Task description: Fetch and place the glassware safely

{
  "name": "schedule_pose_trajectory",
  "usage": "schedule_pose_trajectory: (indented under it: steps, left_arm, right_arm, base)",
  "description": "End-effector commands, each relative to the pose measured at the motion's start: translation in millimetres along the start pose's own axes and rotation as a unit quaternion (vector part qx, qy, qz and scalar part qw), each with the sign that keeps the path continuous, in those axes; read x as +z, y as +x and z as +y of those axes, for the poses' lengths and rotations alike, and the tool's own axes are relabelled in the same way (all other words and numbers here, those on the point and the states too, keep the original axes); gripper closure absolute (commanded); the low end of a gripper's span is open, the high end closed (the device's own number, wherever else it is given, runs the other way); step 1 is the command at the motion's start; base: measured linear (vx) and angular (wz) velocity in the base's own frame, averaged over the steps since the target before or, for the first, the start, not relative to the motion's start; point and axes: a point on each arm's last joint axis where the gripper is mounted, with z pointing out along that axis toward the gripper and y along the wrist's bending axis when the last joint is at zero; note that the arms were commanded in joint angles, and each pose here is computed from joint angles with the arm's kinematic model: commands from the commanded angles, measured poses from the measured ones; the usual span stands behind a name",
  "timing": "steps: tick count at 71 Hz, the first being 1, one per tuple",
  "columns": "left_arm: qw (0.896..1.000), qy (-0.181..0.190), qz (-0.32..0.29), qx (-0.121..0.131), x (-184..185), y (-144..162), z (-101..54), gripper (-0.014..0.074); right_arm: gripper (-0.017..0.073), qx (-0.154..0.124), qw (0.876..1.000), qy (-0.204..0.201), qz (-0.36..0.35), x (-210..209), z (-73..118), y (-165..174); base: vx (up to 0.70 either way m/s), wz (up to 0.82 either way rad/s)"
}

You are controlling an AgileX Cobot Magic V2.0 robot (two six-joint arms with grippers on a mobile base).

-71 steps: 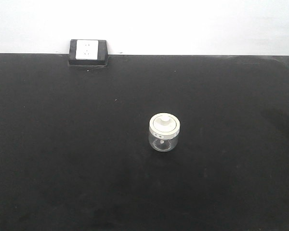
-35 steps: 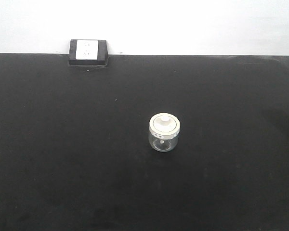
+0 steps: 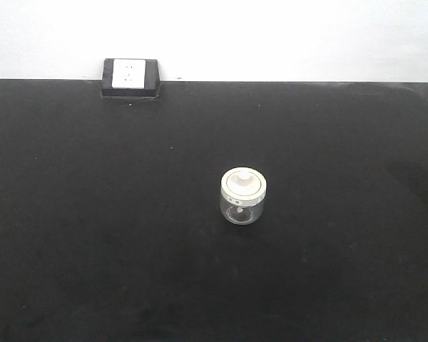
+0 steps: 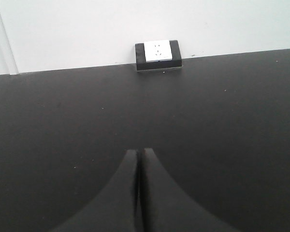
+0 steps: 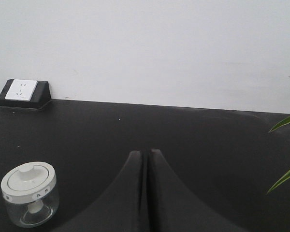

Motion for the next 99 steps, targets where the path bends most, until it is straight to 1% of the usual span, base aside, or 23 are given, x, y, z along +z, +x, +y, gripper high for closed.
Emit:
schedule_pose_trajectory:
  steps: [1,9,14,15,16,17,18,19,21,22,23,27,28,29,30,33,34,43,45,57,69,81,99]
  left_arm:
    - [1.0,-0.005,-0.025,-0.002,1,3,0.4,0.0601]
    - [1.0,-0.005,-0.025,-0.002,1,3,0.4,0.0601]
    - [1.0,-0.005,-0.025,-0.002,1,3,0.4,0.0601]
    - [1.0,-0.005,-0.025,-0.002,1,3,0.4,0.0601]
    - [1.0,-0.005,-0.025,-0.002,1,3,0.4,0.0601]
    - [1.0,-0.005,-0.025,-0.002,1,3,0.4,0.0601]
    - [1.0,-0.005,-0.025,-0.002,1,3,0.4,0.0601]
    - [1.0,-0.005,-0.025,-0.002,1,3,0.4,0.0601]
    - [1.0,-0.005,-0.025,-0.002,1,3,0.4,0.0601]
    - [1.0,-0.005,-0.025,-0.002,1,3,0.4,0.0601]
    - [1.0,-0.005,-0.025,-0.002,1,3,0.4,0.0601]
    - [1.0,-0.005,-0.025,-0.002,1,3,0.4,0.0601]
    - [1.0,-0.005,-0.025,-0.002,1,3,0.4,0.0601]
    - [1.0,-0.005,-0.025,-0.002,1,3,0.4,0.0601]
    - [1.0,-0.005,-0.025,-0.002,1,3,0.4,0.0601]
    - [1.0,-0.005,-0.025,-0.002,1,3,0.4,0.0601]
    - [1.0,-0.005,-0.025,-0.002,1,3,0.4,0.0601]
    - [1.0,-0.005,-0.025,-0.002,1,3,0.4,0.0601]
    - [1.0,-0.005,-0.025,-0.002,1,3,0.4,0.0601]
    - [1.0,-0.005,-0.025,-0.002,1,3,0.4,0.0601]
    - [1.0,-0.005,-0.025,-0.002,1,3,0.4,0.0601]
    - [1.0,-0.005,-0.025,-0.002,1,3,0.4,0.0601]
    - [1.0,-0.005,-0.024,-0.002,1,3,0.3,0.0601]
  right_arm:
    - [0.0563,-0.006,1.0,-0.001,-0.015,-1,-0.3,-10]
    - [0.0563,0.022,0.999,0.035,0.02,0,-6.7,-3]
    - [0.0563,0.021,0.997,0.048,0.052,-1,-9.1,2]
    - [0.0563,0.028,0.997,0.05,0.059,-1,-9.2,4]
    - [0.0563,0.024,0.996,0.049,0.065,-1,-9.2,5]
    - [0.0563,0.01,0.996,0.048,0.069,-1,-9.1,5]
    - [0.0563,0.015,0.996,0.049,0.076,-1,-9.0,7]
    - [0.0563,0.008,0.995,0.047,0.082,-1,-8.8,8]
    - [0.0563,-0.014,0.995,0.043,0.092,-2,-8.5,9]
    - [0.0563,-0.01,0.995,0.041,0.095,-2,-8.0,10]
    - [0.0563,-0.028,0.994,0.037,0.099,-2,-7.6,10]
    - [0.0563,-0.037,0.993,0.029,0.105,-2,-6.8,13]
    - [0.0563,-0.037,0.994,0.03,0.103,-2,-7.1,14]
    - [0.0563,-0.029,0.994,0.029,0.1,-1,-6.8,15]
    - [0.0563,-0.035,0.994,0.028,0.099,-1,-6.9,15]
    - [0.0563,-0.02,0.996,0.034,0.085,0,-8.0,19]
    - [0.0563,-0.023,0.996,0.039,0.083,0,-9.2,20]
    - [0.0563,0.025,0.996,0.078,0.019,-4,-15.3,36]
    - [0.0563,0.028,0.996,0.085,0.006,-7,-16.0,40]
    - [0.0563,0.011,0.996,0.084,-0.028,-23,-10.6,67]
    - [0.0563,0.008,0.995,0.07,-0.064,-36,-4.7,87]
    - [0.0563,-0.004,0.994,0.059,-0.093,-47,-1.5,91]
    - [0.0563,-0.007,0.995,0.053,-0.08,-47,-0.8,93]
  base:
    - [0.0,0.0]
    - [0.0,0.0]
    - [0.0,0.0]
    - [0.0,0.0]
    - [0.0,0.0]
    - [0.0,0.0]
    - [0.0,0.0]
    - [0.0,0.0]
    - [0.0,0.0]
    - [0.0,0.0]
    - [0.0,0.0]
    - [0.0,0.0]
    - [0.0,0.0]
    - [0.0,0.0]
    - [0.0,0.0]
    - [0.0,0.0]
    - [0.0,0.0]
    - [0.0,0.0]
    - [0.0,0.0]
    - [0.0,0.0]
    - [0.0,0.0]
    - [0.0,0.0]
    - [0.0,0.0]
